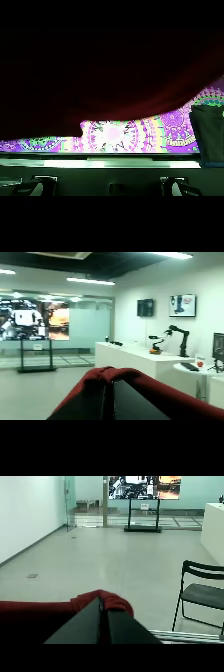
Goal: Fold the clothes and pants, and hang the long-sleeved shirts on hangers.
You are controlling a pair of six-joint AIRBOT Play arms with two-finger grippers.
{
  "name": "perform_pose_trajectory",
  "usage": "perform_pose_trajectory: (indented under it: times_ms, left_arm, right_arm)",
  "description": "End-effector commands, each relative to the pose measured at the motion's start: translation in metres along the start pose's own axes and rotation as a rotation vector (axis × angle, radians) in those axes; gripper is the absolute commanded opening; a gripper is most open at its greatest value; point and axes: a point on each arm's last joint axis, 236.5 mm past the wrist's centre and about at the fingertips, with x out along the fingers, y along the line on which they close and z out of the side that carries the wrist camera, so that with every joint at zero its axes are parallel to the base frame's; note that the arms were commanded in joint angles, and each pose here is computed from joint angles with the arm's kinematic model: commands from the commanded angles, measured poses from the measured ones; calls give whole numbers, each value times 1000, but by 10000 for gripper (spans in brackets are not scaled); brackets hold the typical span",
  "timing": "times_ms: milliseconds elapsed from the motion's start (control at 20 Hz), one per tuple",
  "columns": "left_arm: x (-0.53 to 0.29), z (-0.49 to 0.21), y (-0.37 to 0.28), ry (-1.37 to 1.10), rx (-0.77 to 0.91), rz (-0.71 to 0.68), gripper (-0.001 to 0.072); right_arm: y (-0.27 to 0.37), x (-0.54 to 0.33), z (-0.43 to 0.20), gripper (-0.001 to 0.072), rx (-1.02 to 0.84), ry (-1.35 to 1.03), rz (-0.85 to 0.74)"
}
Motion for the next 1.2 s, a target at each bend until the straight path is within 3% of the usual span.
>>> perform_pose_trajectory:
  times_ms: [0, 300, 450, 650, 850, 950, 1000, 1050, 1100, 1150]
  left_arm:
    - [8, -43, 25, 163, 49, 72, 25]
    - [40, -330, 115, 815, -185, 165, 25]
    - [20, -490, 148, 1075, -332, 234, 26]
    - [-7, -611, 157, 1279, -505, 266, 26]
    - [-22, -664, 120, 1378, -770, 217, 26]
    - [-38, -673, 105, 1461, -813, 180, 29]
    - [-46, -672, 100, 1496, -831, 166, 73]
    - [-55, -667, 98, 1535, -862, 160, 231]
    - [-72, -658, 98, 1604, -883, 137, 474]
    - [-100, -650, 104, 1710, -876, 130, 569]
  right_arm:
    - [-17, 4, -31, 38, 43, 126, -62]
    - [-69, 112, -301, 37, 438, 850, -32]
    - [-68, 162, -432, 37, 778, 996, 14]
    - [-63, 188, -537, 38, 1164, 1114, -36]
    - [-44, 172, -595, 38, 1110, 1267, -28]
    - [-44, 166, -605, 40, 1063, 1299, -39]
    - [-46, 166, -602, 87, 1066, 1300, -37]
    - [-53, 162, -596, 227, 1071, 1308, -31]
    - [-64, 155, -589, 355, 1059, 1322, -18]
    - [-78, 141, -579, 513, 1046, 1360, -3]
